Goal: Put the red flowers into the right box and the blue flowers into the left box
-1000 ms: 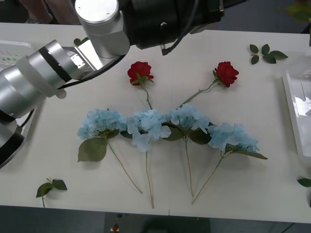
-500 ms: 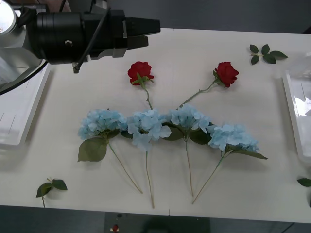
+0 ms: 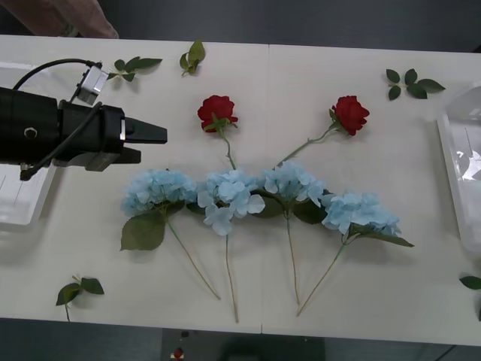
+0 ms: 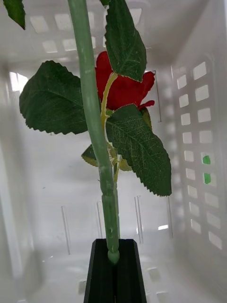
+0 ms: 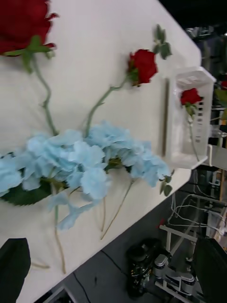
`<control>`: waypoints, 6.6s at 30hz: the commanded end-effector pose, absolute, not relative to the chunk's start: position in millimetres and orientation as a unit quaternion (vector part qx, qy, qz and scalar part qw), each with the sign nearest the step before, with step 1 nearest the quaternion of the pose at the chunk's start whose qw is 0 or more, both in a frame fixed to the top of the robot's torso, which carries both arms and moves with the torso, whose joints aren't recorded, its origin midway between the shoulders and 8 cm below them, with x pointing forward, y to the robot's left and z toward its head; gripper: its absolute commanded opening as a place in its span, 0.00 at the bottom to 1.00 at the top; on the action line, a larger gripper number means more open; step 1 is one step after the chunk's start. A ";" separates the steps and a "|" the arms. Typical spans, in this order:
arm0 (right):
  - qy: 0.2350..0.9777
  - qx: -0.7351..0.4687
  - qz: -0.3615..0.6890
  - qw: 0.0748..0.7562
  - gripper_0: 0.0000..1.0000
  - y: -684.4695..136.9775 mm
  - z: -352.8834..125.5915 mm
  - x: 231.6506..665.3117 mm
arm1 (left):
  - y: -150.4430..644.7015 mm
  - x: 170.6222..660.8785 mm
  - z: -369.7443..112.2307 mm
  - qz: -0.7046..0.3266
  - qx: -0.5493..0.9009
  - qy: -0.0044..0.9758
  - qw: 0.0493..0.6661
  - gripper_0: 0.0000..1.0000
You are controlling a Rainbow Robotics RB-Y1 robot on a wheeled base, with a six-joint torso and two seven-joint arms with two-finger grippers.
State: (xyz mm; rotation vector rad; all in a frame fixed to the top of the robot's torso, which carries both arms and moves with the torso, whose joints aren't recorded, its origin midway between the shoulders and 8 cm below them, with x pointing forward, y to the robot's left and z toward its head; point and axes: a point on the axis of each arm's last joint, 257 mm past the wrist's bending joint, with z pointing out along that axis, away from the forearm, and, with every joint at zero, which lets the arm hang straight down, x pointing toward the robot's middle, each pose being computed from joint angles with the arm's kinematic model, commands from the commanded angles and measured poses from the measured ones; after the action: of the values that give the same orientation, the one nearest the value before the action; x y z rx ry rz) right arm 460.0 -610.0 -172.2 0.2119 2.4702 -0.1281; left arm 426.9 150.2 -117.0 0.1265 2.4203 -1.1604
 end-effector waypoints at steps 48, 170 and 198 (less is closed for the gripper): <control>0.944 0.114 0.097 0.294 1.00 -488.8 -128.5 456.8 | 162.8 434.4 -332.4 -0.190 -0.111 0.964 0.150 1.00; 0.969 0.194 0.067 0.139 0.03 -166.5 -388.2 360.7 | 452.1 585.9 -55.6 -0.136 -0.217 0.869 0.424 1.00; 0.970 0.165 0.048 0.171 0.00 -183.2 -327.5 356.6 | 212.4 552.1 -158.7 -0.219 -0.007 0.904 0.367 1.00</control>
State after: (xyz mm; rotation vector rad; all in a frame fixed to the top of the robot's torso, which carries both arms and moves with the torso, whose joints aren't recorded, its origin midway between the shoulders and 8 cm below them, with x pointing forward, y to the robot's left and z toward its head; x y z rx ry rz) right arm 346.6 -181.6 -357.4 0.5815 2.7967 0.1304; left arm 550.8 212.0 -176.8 -0.0446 2.3678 -0.5700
